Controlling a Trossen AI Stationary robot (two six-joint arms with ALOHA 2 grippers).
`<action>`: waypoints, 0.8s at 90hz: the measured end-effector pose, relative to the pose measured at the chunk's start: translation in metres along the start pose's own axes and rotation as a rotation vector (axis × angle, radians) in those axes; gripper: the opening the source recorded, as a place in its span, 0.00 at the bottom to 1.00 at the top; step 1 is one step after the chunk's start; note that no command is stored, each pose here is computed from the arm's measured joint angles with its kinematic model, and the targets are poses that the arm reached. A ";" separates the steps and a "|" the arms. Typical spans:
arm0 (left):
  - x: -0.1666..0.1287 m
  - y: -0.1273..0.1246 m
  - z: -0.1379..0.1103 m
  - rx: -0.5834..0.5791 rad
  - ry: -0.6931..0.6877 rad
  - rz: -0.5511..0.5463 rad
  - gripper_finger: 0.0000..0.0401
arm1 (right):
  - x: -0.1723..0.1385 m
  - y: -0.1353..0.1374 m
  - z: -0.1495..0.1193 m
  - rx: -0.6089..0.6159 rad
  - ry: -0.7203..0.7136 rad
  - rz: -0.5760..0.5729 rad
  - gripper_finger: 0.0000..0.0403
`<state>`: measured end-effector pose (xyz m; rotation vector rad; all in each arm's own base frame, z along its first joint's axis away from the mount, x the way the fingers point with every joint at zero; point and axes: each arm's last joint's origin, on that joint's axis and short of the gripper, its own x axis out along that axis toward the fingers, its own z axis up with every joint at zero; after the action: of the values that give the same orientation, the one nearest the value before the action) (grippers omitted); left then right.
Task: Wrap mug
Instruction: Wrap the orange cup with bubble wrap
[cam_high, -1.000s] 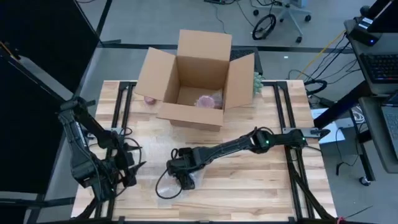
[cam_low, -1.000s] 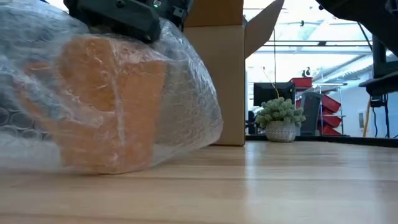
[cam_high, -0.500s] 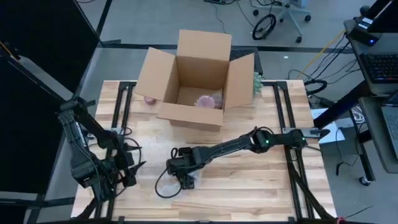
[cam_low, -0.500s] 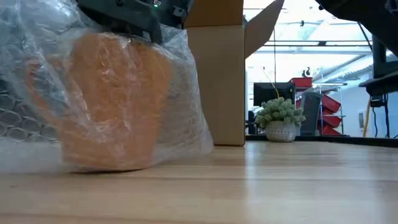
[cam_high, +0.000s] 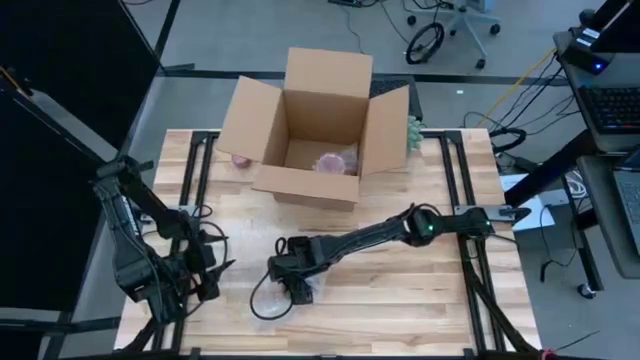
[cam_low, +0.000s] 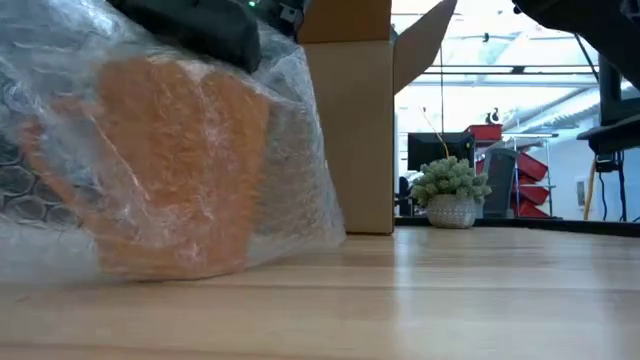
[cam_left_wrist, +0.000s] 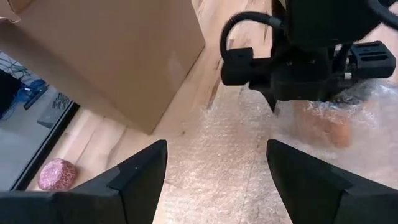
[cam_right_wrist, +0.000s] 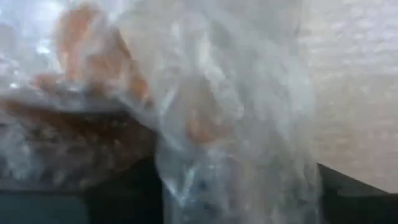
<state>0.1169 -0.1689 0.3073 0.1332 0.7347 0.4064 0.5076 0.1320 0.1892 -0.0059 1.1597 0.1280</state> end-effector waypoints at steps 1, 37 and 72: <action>0.000 -0.001 0.000 0.000 -0.001 -0.004 0.65 | -0.001 0.000 0.000 -0.001 -0.003 0.001 0.59; 0.028 -0.044 -0.002 -0.060 -0.069 -0.092 0.65 | -0.002 -0.001 0.002 -0.010 -0.015 0.004 0.61; 0.098 -0.074 -0.032 -0.173 -0.107 -0.101 0.65 | -0.002 -0.001 0.002 -0.008 -0.018 0.004 0.61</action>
<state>0.1840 -0.1976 0.2029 -0.0444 0.5959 0.3617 0.5088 0.1311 0.1921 -0.0090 1.1416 0.1362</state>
